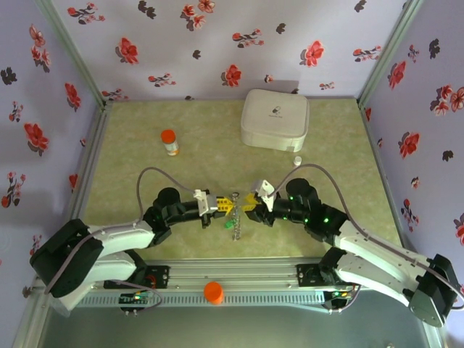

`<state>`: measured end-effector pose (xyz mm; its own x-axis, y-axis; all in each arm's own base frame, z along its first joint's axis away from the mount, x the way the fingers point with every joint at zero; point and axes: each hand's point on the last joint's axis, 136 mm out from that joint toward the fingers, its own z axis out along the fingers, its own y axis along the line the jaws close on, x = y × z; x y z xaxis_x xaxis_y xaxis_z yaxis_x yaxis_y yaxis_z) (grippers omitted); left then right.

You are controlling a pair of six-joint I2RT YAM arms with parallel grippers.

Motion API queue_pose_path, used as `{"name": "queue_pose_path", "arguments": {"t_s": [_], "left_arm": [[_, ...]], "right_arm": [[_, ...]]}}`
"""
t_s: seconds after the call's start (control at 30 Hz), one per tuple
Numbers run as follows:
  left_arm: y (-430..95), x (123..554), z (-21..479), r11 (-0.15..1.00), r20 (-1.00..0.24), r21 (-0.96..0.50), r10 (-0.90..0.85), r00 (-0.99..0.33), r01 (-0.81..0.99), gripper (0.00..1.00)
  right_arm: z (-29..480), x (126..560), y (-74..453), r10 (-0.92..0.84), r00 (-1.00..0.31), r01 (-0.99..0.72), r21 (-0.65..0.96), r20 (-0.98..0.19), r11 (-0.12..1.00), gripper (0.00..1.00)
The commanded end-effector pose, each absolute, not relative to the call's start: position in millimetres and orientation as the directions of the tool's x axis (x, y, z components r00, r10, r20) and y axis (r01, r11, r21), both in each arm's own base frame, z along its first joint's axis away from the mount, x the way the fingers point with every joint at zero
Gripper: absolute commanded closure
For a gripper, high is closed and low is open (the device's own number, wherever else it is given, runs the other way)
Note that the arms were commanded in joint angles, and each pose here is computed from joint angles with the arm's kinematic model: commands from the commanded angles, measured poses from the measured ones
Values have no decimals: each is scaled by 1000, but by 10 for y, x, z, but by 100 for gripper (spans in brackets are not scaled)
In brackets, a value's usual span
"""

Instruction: Put the keys on the keyring

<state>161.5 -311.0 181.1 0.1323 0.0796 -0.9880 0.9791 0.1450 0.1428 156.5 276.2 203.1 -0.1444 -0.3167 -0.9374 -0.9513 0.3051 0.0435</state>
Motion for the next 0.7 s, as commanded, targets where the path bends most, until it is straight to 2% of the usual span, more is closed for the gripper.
{"name": "queue_pose_path", "arguments": {"t_s": [0.0, 0.67], "left_arm": [[-3108, 1609, 2066, 164, -983, 179, -17, 184, 970, 100], [-3101, 1559, 2127, 143, -980, 189, -39, 196, 971, 100]], "right_arm": [[2078, 1600, 2734, -282, -150, -941, 49, -948, 334, 72], [2158, 1614, 2876, -260, -142, -956, 63, -955, 287, 73]]}}
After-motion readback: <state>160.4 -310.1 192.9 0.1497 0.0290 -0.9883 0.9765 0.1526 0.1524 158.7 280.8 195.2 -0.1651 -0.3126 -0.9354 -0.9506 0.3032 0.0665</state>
